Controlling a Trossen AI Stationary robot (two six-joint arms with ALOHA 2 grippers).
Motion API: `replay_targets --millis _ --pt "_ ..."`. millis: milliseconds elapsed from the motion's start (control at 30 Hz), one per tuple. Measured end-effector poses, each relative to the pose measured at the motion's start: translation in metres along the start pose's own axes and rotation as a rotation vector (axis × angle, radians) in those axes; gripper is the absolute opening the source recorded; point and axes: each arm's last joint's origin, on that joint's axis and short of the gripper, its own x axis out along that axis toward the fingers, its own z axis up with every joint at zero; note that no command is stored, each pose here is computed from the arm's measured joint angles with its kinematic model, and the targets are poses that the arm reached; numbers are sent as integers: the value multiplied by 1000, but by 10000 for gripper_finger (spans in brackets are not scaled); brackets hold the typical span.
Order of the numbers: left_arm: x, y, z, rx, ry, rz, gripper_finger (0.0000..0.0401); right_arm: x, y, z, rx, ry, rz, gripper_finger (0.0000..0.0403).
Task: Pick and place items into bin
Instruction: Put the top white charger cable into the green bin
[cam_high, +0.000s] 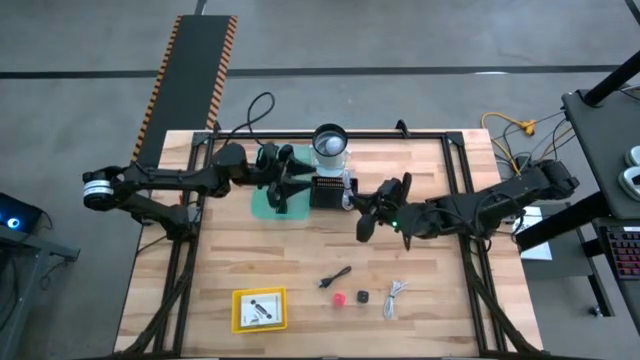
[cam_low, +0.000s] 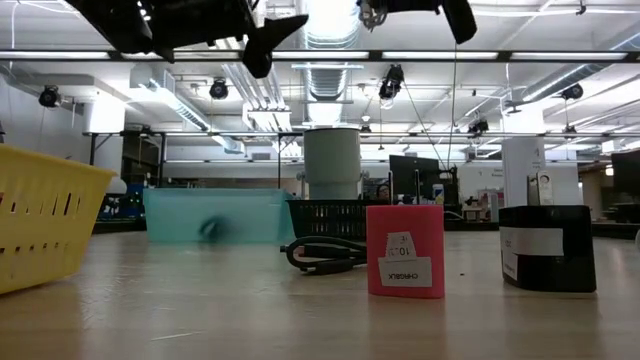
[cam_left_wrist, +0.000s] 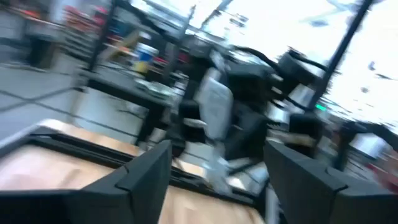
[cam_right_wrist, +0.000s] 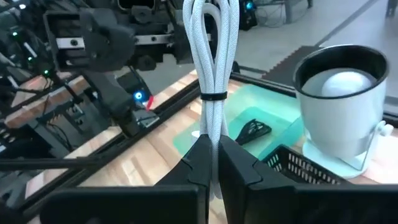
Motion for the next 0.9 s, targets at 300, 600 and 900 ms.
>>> replay_targets --millis 300,600,900 --pt "27 11 -1 -12 21 6 265 26 3 2 8 -71 45 9" --pt "42 11 1 -11 46 -59 265 29 3 0 3 -67 35 9" --pt "56 20 -5 -23 65 -50 242 34 -1 6 20 -88 30 9"
